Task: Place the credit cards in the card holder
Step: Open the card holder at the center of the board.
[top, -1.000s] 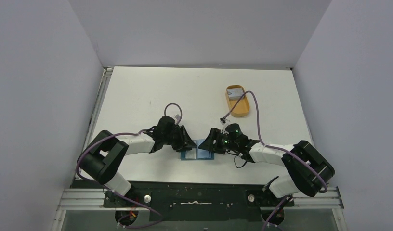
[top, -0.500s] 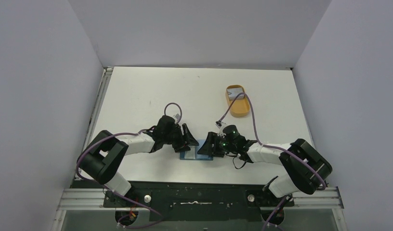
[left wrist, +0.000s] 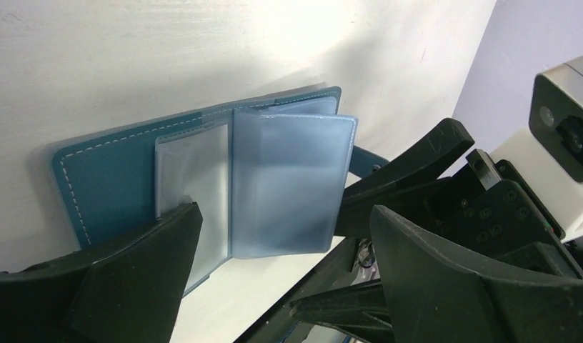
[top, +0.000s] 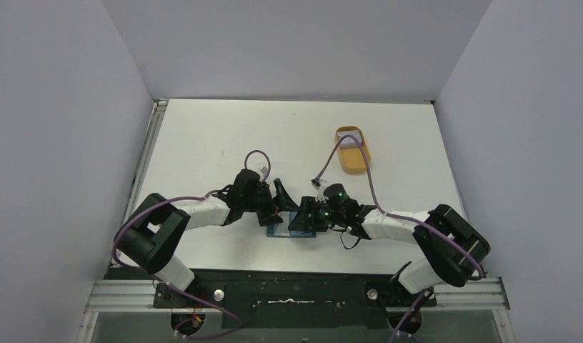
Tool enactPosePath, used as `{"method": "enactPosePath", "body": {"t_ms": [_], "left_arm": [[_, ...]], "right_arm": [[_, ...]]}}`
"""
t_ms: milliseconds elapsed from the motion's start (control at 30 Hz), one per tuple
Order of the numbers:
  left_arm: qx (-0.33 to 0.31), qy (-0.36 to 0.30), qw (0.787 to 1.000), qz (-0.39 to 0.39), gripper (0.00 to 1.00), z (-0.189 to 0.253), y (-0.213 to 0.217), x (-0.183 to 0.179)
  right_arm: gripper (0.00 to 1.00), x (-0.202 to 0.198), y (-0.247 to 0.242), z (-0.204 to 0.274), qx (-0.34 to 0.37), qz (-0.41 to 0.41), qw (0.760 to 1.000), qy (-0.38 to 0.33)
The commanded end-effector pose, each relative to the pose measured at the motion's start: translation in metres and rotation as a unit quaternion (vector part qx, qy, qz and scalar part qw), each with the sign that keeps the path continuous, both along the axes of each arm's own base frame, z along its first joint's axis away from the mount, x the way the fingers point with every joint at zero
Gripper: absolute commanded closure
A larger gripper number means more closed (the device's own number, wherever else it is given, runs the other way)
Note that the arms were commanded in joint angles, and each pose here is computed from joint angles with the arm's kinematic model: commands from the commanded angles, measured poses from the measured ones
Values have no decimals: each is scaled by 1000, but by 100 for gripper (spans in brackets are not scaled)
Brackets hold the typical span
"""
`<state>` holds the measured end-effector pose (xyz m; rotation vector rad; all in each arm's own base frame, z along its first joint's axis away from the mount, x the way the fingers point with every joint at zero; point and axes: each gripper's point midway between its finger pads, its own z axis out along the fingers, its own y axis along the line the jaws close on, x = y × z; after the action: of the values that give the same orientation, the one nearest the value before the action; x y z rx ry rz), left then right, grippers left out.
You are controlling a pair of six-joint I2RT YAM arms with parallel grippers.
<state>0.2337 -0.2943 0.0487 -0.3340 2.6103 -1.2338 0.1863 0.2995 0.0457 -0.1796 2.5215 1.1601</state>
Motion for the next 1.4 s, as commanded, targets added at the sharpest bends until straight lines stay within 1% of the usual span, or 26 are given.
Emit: {"method": "enactPosePath", "body": {"t_ms": [0,200,667,967,1100,1167,1233,1367], "left_arm": [[-18,-38,999,7,11,26,-7,20],[-13,-39,999,0,10,27,-9,23],[3,-31,999,-21,9,19,-13,24],[3,-25,999,-31,10,13,-16,24],[-12,-23,999,-20,9,18,-16,26],[-22,-22,1000,-6,5,23,-14,31],[-25,-26,999,3,3,27,-11,34],[-24,-33,999,18,3,36,-3,40]], "right_arm": [[46,13,14,22,12,12,999,-50],[46,15,18,29,14,17,998,-62],[45,19,22,34,16,16,997,-68],[43,26,25,46,42,2,995,-89],[43,27,24,47,44,-5,995,-92],[42,27,22,45,42,-8,995,-90],[42,28,20,43,39,-16,995,-87],[42,30,14,36,30,-30,996,-78]]}}
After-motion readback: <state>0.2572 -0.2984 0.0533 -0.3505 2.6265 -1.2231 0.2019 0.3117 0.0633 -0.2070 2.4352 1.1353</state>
